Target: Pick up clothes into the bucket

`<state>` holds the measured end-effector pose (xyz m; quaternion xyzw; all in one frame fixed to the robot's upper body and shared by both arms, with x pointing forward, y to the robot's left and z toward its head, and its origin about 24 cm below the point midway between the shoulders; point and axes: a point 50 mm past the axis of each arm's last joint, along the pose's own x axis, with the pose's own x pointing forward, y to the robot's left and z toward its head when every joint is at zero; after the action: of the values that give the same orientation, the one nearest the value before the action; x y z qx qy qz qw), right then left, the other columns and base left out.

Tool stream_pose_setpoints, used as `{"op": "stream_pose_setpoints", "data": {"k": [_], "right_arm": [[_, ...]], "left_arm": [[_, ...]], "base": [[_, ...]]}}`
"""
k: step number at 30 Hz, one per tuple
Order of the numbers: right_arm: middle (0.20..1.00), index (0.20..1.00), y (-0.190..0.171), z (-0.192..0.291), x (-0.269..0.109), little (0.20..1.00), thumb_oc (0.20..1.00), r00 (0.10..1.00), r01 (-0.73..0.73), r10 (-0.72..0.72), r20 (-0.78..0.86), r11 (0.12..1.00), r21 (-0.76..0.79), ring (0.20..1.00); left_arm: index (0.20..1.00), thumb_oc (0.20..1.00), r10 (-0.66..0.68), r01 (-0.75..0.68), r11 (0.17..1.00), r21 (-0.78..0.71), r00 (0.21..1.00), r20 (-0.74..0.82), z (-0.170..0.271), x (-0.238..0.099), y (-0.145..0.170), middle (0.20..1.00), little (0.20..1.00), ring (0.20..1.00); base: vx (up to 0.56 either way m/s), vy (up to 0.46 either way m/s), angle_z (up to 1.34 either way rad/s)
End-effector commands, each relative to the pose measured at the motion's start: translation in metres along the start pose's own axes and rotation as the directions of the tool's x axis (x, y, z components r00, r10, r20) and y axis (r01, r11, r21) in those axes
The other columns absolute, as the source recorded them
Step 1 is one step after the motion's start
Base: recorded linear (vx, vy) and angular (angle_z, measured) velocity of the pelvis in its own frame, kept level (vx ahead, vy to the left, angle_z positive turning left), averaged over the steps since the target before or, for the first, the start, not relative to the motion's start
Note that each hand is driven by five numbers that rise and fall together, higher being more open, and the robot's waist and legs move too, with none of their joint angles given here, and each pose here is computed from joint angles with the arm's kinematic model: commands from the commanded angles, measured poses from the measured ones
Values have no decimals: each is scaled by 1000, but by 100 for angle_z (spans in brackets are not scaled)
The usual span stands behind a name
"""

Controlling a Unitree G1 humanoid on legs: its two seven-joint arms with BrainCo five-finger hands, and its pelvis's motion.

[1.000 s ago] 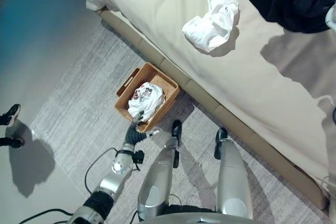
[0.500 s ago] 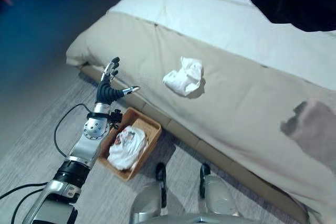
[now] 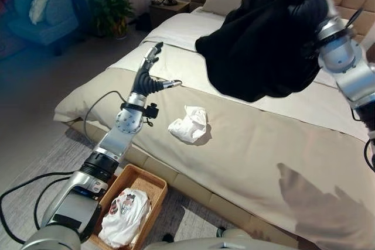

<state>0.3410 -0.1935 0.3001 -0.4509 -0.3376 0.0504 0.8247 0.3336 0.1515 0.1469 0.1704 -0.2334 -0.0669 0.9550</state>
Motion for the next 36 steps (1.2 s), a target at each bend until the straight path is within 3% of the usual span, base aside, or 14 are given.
{"op": "stream_pose_setpoints", "data": {"k": [1, 8, 9, 13, 17, 28, 31, 35, 36], "right_arm": [[200, 200, -21, 20, 2, 200, 200, 994, 20, -29, 104, 996, 86, 200], [200, 200, -3, 46, -1, 200, 200, 975, -98, 44, 218, 966, 240, 200], [200, 200, 3, 54, -2, 200, 200, 963, -141, 67, 260, 950, 277, 200], [200, 200, 16, 67, -5, 200, 200, 943, -216, 105, 317, 916, 338, 200], [200, 200, 20, 70, -6, 200, 200, 937, -238, 116, 331, 902, 359, 200], [200, 200, 42, 80, -14, 200, 200, 902, -392, 178, 392, 720, 573, 200], [200, 200, 49, 82, -18, 200, 200, 881, -457, 233, 412, 644, 613, 200], [200, 200, 51, 83, -18, 200, 200, 872, -478, 254, 418, 622, 620, 200], [200, 200, 54, 83, -18, 200, 200, 864, -495, 271, 423, 605, 623, 200]], "left_arm": [[1000, 1000, -1, 4, 995, -99, 999, 33, 8, 11, -4, 1000, 1000, 1000], [1000, 1000, -24, 34, 976, -215, 998, 50, 17, 16, -19, 1000, 1000, 1000], [1000, 1000, -30, 43, 945, -325, 999, 44, 18, 16, -23, 1000, 1000, 1000], [1000, 1000, -118, 133, 852, -507, 991, 61, 25, 14, -38, 1000, 1000, 1000], [1000, 1000, -155, 171, 824, -540, 985, 76, 29, 14, -43, 1000, 1000, 1000], [1000, 1000, -282, 258, 680, -686, 956, 80, 31, 11, -68, 1000, 1000, 1000], [1000, 1000, -396, 307, 521, -796, 913, 93, 29, 3, -83, 1000, 1000, 1000], [1000, 1000, -444, 315, 432, -845, 890, 105, 27, -1, -90, 1000, 1000, 1000], [1000, 1000, -471, 319, 360, -877, 873, 124, 28, -5, -98, 1000, 1000, 1000]], "base": [[9, 3, -7], [2, 0, -1], [0, 0, 0], [0, 0, 0], [0, 0, 0], [3, -6, 5], [0, 0, 0], [0, 0, 0], [0, 0, 0]]}}
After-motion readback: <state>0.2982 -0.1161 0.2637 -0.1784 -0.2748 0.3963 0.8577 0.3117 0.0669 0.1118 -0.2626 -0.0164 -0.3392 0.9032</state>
